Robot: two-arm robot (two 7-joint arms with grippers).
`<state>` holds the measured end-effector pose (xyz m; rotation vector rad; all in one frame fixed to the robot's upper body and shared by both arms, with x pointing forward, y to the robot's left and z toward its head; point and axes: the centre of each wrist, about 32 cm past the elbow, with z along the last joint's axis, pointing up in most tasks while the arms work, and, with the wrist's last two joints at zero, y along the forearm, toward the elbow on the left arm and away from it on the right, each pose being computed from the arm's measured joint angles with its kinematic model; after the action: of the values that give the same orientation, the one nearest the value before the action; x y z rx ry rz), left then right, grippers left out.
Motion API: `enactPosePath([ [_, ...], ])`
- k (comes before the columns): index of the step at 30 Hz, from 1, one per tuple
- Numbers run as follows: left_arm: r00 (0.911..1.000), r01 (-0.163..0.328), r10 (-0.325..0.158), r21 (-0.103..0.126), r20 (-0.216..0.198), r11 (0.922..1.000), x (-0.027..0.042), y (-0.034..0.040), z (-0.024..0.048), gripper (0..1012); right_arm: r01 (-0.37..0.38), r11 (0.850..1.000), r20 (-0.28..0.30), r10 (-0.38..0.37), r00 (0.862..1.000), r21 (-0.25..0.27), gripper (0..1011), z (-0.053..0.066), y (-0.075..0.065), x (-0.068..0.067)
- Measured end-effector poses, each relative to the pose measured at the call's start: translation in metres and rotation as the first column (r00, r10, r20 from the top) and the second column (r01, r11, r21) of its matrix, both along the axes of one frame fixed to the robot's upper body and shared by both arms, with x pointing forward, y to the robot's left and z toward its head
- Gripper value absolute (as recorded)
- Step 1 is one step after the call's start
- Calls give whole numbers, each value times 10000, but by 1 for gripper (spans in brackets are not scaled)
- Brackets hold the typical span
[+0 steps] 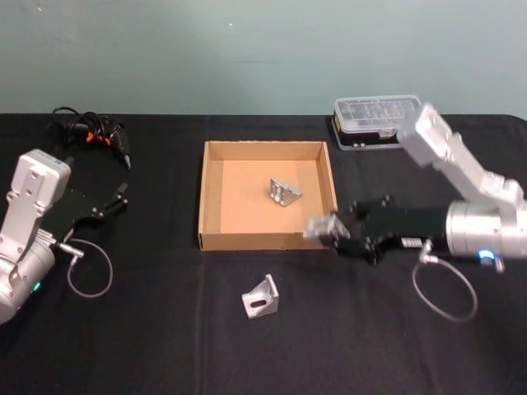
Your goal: Use one hand to pick up the angle iron from the table and place it into the box.
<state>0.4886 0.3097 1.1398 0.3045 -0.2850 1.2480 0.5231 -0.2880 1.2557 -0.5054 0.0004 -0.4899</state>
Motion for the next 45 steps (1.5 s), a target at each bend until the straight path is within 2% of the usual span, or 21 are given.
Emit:
enactPosePath([
  [3,10000,0,0,-1,0,10000,0,0,0,1011,271,9995,137,-273,9995,131,446,97,58,81],
  [4,10000,0,0,0,0,10000,0,0,0,1011,401,9990,197,-405,9990,205,445,133,101,144],
  [6,10000,0,0,0,-1,10000,0,0,0,1011,631,9978,214,-636,9977,222,445,153,168,247],
  [7,10000,0,0,0,0,10000,0,0,0,1011,631,9978,214,-636,9977,222,446,153,168,247],
  [8,10000,-1,1,0,-1,10000,0,0,0,1011,769,9968,189,-773,9968,228,445,153,220,320],
  [15,10000,1,-1,-1,0,10000,0,0,0,1011,1424,9888,-217,-1415,9897,456,445,66,433,619],
  [22,10000,0,0,0,-1,10000,0,0,0,1011,2454,9682,-634,-2422,9681,484,446,-65,561,844],
  [31,10000,0,0,0,-1,10000,0,0,0,1011,3141,9491,-817,-3114,9468,222,445,-183,645,982],
  [45,10000,1,-1,0,0,10000,0,0,0,1011,3583,9335,-1087,-3579,9274,-166,445,-325,713,1101],
])
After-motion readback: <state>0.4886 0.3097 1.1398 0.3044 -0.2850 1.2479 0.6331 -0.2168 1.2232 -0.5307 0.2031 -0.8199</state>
